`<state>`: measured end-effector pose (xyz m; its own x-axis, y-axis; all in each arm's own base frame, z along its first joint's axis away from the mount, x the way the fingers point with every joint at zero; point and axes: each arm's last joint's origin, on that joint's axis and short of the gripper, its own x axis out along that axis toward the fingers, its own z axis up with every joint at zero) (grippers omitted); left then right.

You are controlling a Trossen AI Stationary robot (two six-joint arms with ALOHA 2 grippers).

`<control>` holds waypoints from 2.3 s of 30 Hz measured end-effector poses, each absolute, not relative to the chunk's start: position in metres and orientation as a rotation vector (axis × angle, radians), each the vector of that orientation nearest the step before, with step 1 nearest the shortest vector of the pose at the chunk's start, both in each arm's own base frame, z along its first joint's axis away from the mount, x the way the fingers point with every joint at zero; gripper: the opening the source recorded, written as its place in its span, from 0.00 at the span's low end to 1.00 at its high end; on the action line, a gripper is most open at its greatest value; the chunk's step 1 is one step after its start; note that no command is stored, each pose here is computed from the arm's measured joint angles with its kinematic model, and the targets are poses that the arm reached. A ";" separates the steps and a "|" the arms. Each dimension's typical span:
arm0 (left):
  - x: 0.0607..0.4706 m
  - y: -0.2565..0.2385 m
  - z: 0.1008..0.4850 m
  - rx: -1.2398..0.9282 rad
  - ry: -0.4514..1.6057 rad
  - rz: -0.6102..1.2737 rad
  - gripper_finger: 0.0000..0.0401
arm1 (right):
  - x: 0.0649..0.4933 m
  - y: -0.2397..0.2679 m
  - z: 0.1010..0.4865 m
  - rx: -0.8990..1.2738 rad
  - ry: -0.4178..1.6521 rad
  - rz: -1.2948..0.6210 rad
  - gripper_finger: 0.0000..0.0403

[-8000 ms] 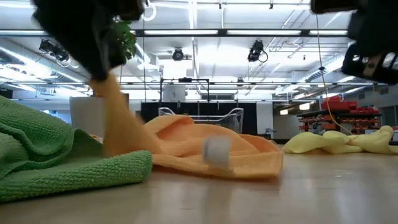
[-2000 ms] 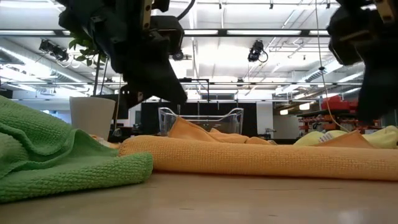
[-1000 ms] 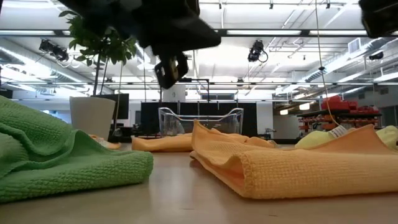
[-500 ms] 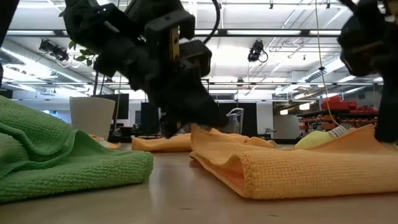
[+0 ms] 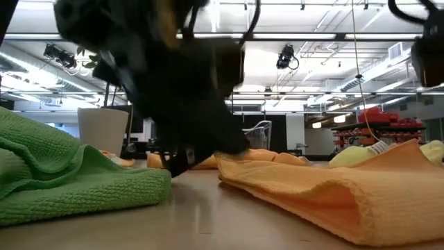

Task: Fold microfiber towels
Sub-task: Fold the bottom orange towel on the table

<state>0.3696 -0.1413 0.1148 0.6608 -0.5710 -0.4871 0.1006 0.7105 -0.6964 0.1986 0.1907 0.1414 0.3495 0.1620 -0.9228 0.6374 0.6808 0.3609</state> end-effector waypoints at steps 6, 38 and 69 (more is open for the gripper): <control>0.395 -0.128 0.169 -0.607 0.551 -0.469 0.02 | 0.187 0.173 0.176 0.829 1.132 -0.382 0.00; 0.379 -0.160 0.109 -0.716 0.893 -0.139 0.02 | 0.189 -0.079 0.149 0.808 0.836 -1.121 0.00; 0.401 -0.113 0.102 -0.489 0.787 -0.254 0.02 | 0.181 0.177 0.143 1.074 0.959 -0.677 0.00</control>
<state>0.4010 -0.1127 0.1024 0.6837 -0.3947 -0.6139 0.0384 0.8595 -0.5098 0.1809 0.1769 0.1426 0.4449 -0.0101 -0.8955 0.8403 0.3505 0.4135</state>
